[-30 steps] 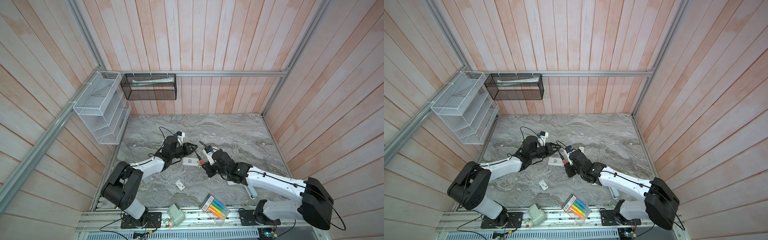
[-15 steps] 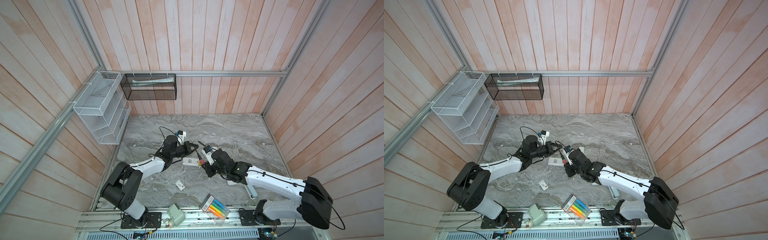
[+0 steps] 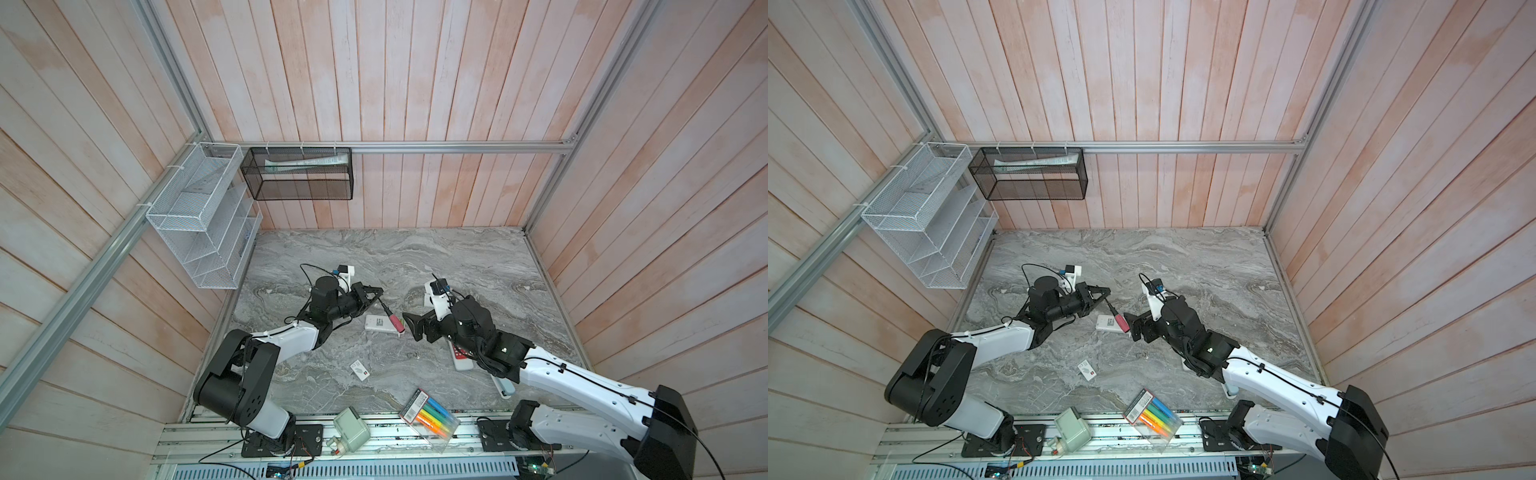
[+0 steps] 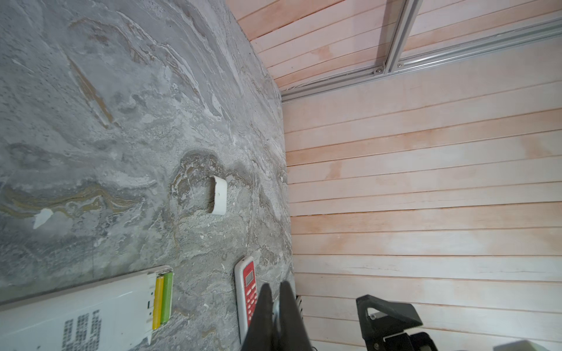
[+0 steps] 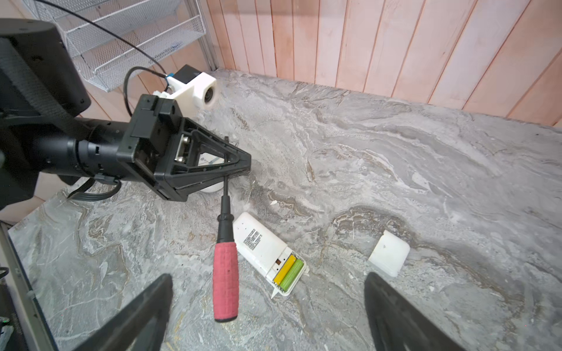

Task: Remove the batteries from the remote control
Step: 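Lift the screwdriver with the right gripper and carry it toward the white remote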

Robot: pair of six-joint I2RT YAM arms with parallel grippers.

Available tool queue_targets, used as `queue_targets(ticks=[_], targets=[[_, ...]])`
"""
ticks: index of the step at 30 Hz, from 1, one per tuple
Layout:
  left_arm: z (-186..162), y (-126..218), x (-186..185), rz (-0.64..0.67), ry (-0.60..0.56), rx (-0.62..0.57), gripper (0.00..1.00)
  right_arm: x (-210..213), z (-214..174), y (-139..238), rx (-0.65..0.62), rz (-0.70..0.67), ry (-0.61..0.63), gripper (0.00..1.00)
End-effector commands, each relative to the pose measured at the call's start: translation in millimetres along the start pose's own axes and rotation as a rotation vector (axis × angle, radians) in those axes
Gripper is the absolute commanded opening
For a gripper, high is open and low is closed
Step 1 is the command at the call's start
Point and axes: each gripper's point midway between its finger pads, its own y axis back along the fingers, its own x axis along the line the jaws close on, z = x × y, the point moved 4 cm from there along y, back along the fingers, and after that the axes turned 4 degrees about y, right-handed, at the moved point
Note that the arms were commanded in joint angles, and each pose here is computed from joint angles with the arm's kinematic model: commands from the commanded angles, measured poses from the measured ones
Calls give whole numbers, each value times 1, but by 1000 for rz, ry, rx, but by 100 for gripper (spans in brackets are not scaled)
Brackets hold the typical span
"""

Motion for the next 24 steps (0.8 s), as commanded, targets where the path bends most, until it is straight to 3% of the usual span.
queue_targets(ticks=[1, 12, 24], targets=[[5, 9, -25, -106, 23, -28, 0, -3, 8, 2, -52, 11, 48, 93], [10, 16, -29, -195, 202, -61, 0, 23, 7, -17, 52, 183, 173, 60], [9, 17, -22, -233, 272, -58, 0, 35, 11, -32, 75, 247, 148, 55]])
